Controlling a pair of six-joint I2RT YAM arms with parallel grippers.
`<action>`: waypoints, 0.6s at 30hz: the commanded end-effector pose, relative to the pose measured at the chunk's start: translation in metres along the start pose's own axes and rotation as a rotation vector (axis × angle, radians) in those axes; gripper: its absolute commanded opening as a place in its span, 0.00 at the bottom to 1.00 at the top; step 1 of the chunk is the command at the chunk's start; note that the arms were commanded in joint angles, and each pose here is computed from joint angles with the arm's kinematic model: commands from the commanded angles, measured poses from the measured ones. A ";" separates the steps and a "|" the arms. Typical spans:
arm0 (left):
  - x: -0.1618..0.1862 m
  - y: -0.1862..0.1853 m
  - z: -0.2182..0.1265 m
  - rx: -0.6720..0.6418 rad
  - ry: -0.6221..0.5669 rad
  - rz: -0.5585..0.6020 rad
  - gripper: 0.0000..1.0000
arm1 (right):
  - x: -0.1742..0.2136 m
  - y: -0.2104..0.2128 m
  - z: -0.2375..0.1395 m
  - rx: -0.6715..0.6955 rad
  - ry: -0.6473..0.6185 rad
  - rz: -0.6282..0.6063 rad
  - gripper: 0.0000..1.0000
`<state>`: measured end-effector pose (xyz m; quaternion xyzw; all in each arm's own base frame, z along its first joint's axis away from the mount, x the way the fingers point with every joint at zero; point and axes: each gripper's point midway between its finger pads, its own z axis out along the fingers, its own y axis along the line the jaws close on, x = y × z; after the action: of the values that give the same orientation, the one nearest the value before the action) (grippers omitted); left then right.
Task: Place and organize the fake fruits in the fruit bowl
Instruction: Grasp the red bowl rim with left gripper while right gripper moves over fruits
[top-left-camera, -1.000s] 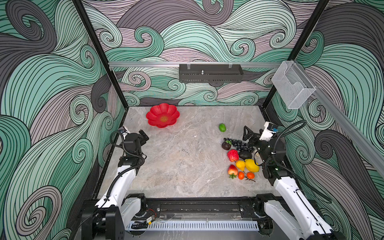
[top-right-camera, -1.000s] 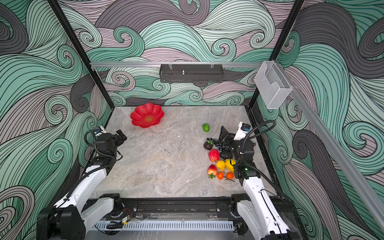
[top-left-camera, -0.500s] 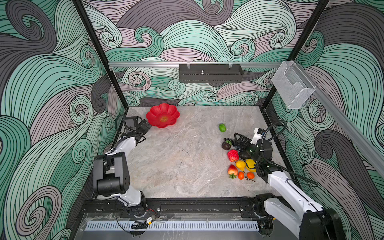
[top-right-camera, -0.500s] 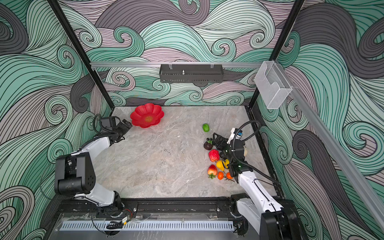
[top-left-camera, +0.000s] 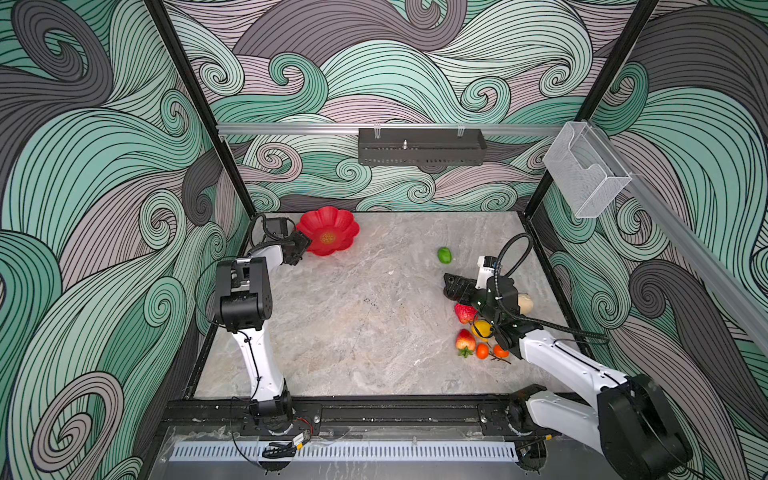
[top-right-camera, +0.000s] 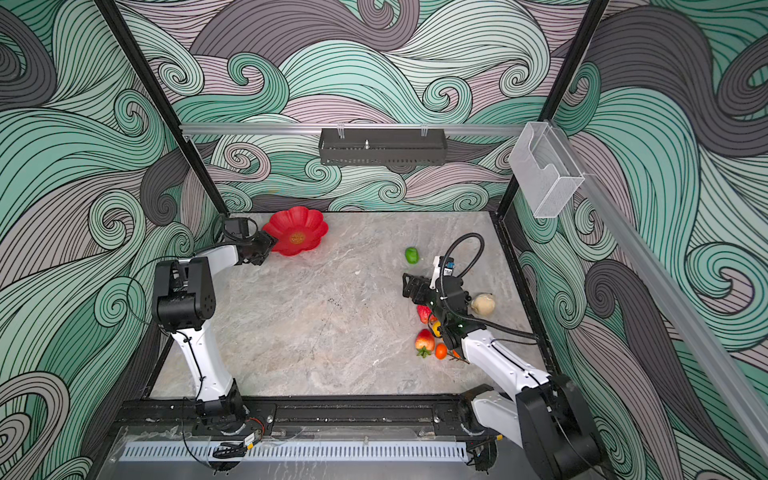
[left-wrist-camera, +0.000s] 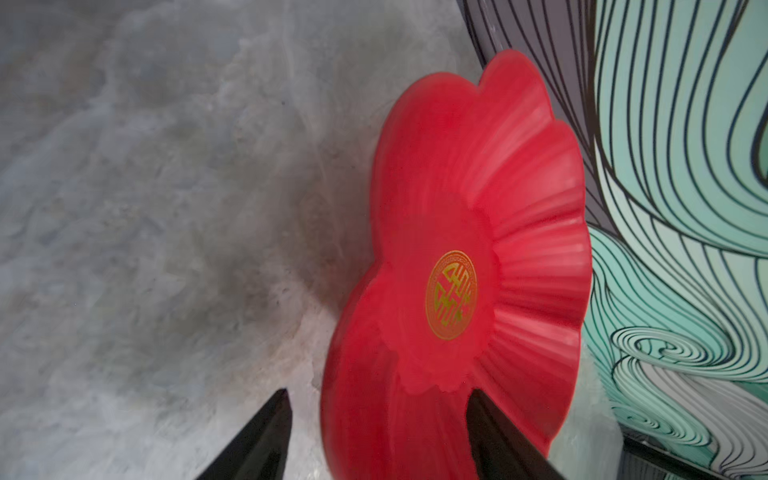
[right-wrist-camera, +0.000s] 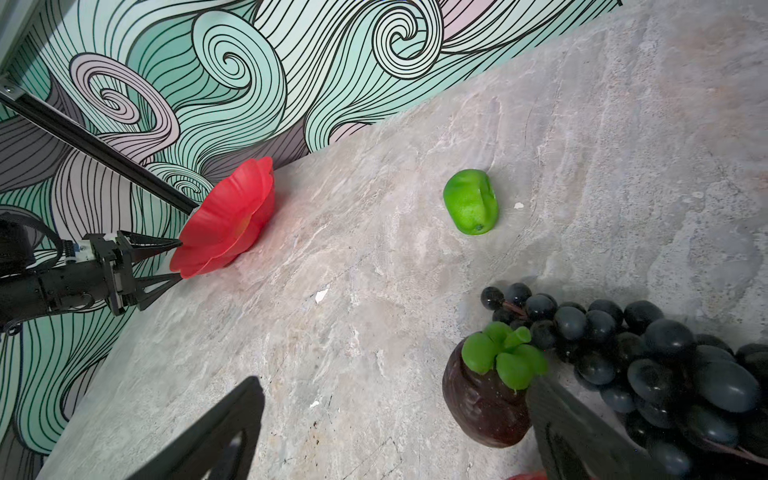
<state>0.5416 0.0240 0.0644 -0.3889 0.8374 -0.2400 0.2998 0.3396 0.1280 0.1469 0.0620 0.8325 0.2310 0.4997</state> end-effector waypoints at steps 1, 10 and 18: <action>0.009 -0.003 0.012 -0.001 0.058 -0.018 0.58 | -0.013 0.004 0.002 -0.003 -0.048 -0.014 0.99; 0.021 0.006 0.017 -0.041 0.111 -0.027 0.29 | -0.003 -0.009 0.005 0.065 -0.025 -0.032 0.99; 0.047 0.003 -0.002 -0.035 0.145 -0.019 0.16 | -0.003 -0.011 0.001 0.103 -0.027 -0.054 0.99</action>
<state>0.5292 0.0044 0.0369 -0.3920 0.8527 -0.2471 0.2412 0.3417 0.1220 0.1416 0.0653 0.8365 0.1921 0.5090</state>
